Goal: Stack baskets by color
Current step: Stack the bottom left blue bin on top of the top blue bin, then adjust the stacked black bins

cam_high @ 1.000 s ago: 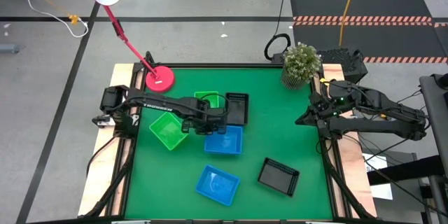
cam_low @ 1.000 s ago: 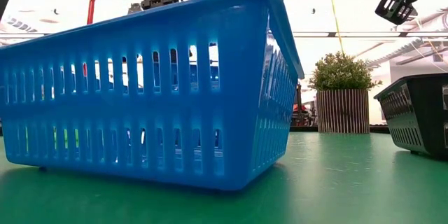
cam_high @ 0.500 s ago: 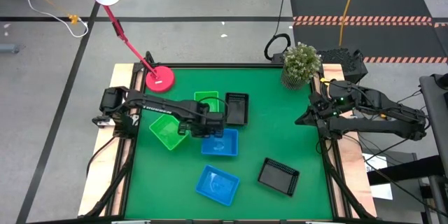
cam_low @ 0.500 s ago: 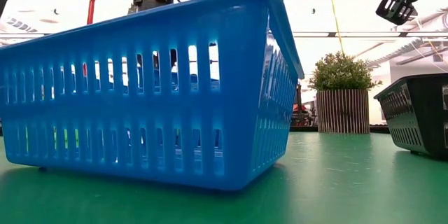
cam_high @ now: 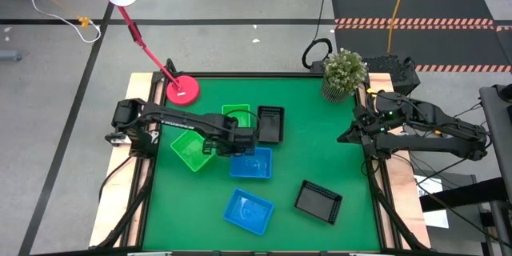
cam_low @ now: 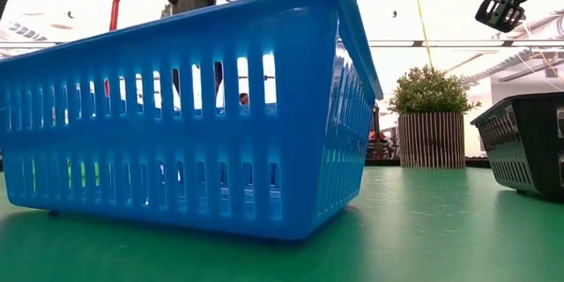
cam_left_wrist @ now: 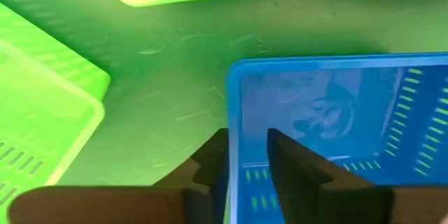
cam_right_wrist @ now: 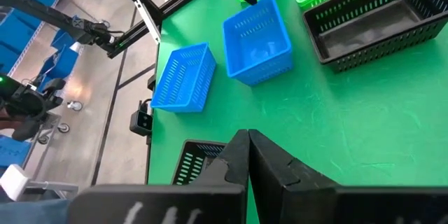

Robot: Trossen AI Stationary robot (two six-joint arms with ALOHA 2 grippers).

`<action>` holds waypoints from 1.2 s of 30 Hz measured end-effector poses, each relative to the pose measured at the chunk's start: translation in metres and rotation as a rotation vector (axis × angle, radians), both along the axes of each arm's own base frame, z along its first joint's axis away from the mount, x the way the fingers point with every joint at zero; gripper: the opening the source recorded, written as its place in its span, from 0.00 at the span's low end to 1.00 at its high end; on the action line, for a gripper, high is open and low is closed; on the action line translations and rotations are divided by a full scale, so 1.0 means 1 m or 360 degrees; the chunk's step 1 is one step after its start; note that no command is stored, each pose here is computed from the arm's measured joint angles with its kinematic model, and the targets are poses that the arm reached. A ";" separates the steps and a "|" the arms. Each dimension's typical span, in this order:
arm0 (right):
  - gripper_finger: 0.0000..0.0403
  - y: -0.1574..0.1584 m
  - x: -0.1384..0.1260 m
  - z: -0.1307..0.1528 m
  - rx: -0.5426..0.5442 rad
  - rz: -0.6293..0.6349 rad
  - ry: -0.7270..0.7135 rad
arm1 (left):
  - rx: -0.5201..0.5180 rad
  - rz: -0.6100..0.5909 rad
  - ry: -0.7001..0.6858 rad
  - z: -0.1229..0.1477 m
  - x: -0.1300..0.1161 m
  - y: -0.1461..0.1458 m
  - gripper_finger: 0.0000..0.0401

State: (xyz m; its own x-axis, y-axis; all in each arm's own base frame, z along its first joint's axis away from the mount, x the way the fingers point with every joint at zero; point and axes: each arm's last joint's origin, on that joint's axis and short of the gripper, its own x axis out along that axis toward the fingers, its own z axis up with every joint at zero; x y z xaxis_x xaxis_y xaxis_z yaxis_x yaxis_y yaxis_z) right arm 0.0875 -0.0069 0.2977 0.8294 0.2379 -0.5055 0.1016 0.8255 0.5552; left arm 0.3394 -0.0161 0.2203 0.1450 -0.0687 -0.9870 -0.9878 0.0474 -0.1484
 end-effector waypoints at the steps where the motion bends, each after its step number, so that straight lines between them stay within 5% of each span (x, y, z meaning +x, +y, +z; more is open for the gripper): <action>1: 0.00 0.000 0.000 0.000 0.0000 0.0001 0.0000 | 0.0006 -0.0003 -0.0015 0.003 -0.001 0.000 0.28; 14: 0.00 -0.008 0.019 0.000 -0.0053 -0.0217 0.0019 | 0.0301 -0.0331 -0.0129 0.042 -0.024 0.015 0.26; 25: 0.00 -0.030 0.121 -0.014 0.0167 -0.0362 -0.0084 | 0.0435 -0.0819 -0.0001 0.048 -0.040 0.069 0.17; 36: 0.00 -0.055 0.212 -0.045 -0.0064 -0.0293 0.0287 | 0.0494 -0.1081 0.0016 0.054 -0.056 0.105 0.04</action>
